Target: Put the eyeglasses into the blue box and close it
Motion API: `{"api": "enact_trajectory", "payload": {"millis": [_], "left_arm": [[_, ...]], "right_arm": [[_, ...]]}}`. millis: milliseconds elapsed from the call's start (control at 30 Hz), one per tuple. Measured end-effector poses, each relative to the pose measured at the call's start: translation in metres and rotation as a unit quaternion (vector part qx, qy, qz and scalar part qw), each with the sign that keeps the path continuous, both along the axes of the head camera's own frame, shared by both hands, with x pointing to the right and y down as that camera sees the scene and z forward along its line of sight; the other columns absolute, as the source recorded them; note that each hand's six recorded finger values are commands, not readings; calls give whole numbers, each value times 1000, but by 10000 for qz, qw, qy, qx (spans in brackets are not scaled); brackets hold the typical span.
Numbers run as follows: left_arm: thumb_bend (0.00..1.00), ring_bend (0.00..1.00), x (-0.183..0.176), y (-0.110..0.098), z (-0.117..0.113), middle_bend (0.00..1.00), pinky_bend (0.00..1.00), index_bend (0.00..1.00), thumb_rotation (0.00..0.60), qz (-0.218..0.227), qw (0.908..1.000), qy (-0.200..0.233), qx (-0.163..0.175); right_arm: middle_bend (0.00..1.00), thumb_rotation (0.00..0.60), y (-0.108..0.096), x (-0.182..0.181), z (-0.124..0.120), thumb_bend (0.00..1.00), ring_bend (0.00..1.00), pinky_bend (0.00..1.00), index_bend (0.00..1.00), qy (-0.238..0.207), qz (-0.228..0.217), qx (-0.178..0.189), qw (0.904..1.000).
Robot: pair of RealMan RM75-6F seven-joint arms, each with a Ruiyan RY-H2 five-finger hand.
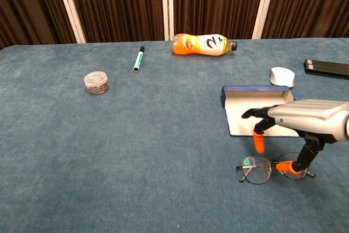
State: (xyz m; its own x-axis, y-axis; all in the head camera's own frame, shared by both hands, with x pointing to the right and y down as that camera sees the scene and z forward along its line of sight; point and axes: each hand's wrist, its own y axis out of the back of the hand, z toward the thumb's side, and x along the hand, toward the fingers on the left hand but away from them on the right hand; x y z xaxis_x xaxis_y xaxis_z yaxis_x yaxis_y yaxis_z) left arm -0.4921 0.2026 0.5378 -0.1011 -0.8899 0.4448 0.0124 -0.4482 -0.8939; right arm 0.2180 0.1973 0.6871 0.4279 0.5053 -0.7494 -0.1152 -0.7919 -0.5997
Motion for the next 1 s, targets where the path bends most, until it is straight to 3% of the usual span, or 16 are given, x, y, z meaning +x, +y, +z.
{"api": "enact_trajectory", "payload": {"millis": [1000], "left_arm": [[0, 0, 3, 0, 3, 0, 0, 0, 600, 22, 10000, 3, -52]], "right_arm": [[0, 600, 6, 4, 15, 314, 0, 0, 572, 119, 52, -177, 9998]]}}
